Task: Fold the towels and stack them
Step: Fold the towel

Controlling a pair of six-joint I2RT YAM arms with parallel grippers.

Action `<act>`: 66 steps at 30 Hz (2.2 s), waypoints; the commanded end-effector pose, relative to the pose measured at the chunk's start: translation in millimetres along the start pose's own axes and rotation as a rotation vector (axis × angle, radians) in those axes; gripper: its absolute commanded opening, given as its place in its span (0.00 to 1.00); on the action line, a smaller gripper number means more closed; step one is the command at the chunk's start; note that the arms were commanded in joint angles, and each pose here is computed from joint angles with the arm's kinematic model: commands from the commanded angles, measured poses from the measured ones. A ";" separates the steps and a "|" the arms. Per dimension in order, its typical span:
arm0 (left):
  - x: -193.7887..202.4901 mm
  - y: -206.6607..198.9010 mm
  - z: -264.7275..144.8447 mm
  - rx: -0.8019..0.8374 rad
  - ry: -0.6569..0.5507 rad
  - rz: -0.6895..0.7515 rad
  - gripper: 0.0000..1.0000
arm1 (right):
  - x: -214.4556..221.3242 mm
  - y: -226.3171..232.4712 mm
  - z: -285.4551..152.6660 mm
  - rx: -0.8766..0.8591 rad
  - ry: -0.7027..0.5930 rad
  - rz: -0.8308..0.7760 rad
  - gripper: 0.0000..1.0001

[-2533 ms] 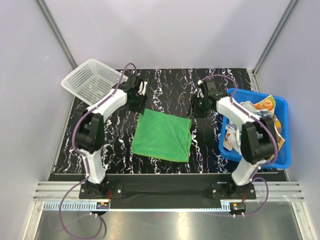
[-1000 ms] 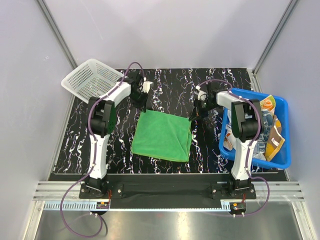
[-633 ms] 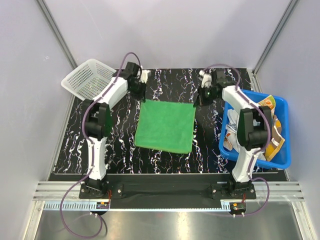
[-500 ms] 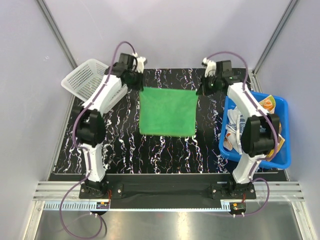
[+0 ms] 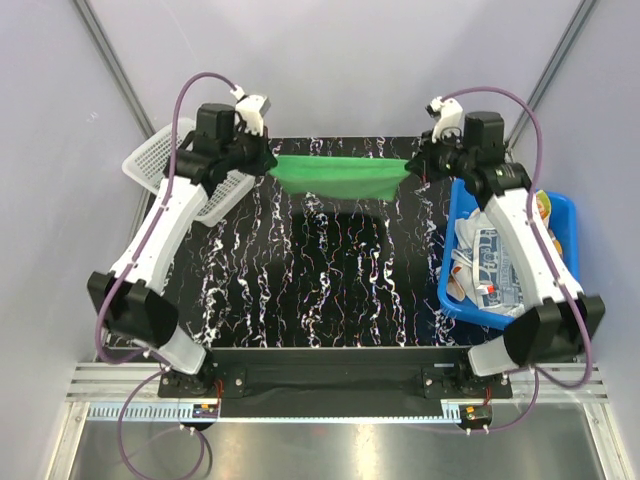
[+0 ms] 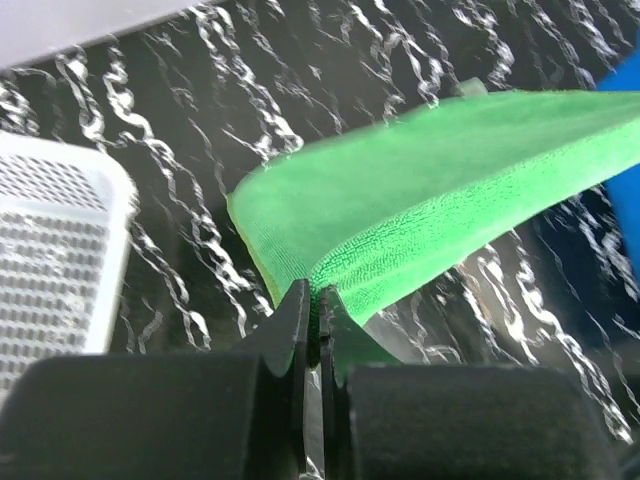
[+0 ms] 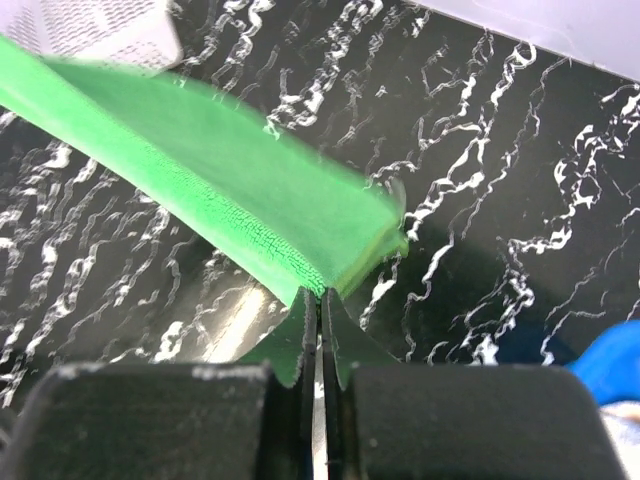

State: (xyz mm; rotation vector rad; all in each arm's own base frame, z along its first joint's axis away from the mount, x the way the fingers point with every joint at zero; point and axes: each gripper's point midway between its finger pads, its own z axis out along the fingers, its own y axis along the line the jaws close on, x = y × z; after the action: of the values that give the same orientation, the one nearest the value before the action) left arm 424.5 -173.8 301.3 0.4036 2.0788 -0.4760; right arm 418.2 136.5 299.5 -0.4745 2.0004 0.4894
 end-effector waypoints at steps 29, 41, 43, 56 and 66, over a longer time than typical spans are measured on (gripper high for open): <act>126.0 52.8 147.2 -0.008 0.371 -0.158 0.23 | 147.8 -44.5 121.7 0.046 0.227 0.228 0.07; 91.3 73.9 135.3 -0.166 0.310 -0.180 0.55 | 116.8 -68.7 120.8 0.236 0.280 0.342 0.46; 125.5 58.3 118.0 -0.170 0.374 -0.209 0.55 | 116.3 -51.9 97.4 0.260 0.312 0.419 0.45; 257.5 -44.9 34.4 -0.119 0.592 -0.289 0.50 | 257.7 94.9 11.3 0.215 0.647 0.386 0.31; 307.9 -48.0 30.2 -0.191 0.673 -0.261 0.40 | 299.8 120.4 -4.2 0.233 0.599 0.471 0.08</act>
State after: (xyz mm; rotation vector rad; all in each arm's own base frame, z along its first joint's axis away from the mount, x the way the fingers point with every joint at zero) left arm 257.9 -202.5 38.5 0.2411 2.8597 -0.3530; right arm 198.1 184.6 33.4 -0.0755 2.8740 0.3543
